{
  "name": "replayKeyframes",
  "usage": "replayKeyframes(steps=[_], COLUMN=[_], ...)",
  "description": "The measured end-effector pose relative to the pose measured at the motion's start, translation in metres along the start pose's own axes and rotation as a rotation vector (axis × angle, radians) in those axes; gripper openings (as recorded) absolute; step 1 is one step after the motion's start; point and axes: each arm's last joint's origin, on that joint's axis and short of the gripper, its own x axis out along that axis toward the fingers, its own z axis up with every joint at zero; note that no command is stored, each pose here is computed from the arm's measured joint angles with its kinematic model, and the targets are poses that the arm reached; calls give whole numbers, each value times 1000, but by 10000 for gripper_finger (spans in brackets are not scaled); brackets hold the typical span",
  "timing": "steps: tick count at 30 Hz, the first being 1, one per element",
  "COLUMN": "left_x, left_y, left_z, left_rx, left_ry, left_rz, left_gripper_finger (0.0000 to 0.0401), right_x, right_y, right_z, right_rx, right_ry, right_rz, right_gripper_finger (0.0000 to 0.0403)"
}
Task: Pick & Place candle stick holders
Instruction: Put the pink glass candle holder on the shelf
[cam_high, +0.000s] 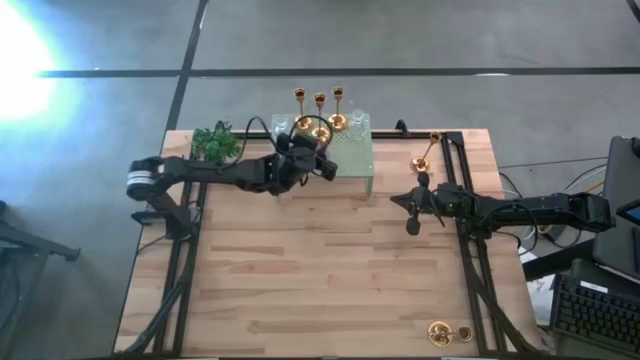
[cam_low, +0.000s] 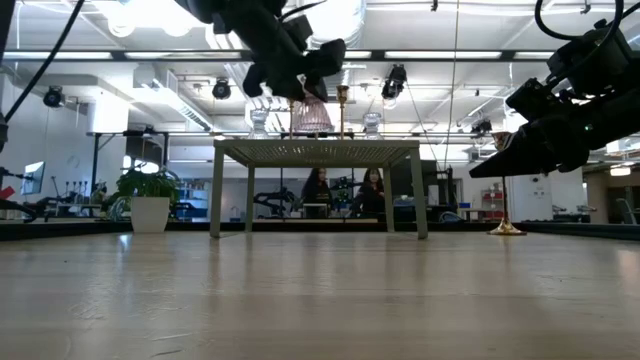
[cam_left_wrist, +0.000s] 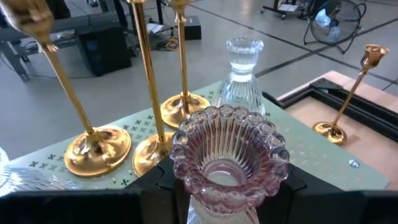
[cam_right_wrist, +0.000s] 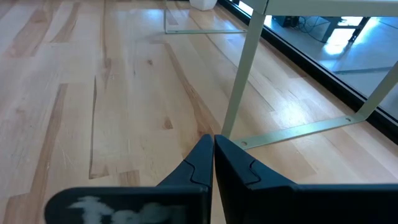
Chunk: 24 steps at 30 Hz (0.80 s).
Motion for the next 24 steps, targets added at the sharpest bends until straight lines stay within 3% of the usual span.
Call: replayKeyframes(steps=[7,24], left_x=[15,25], left_y=[-3,0], left_z=[-15,-15], left_rx=[18,-27], left_ry=[32,63], left_rz=[21,0], left_gripper_finger=[129,129], right_x=[0,0], right_y=[0,0], right_z=[0,0], right_rx=[0,0], right_ry=[0,0], right_rz=[0,0], right_gripper_finger=[8,8])
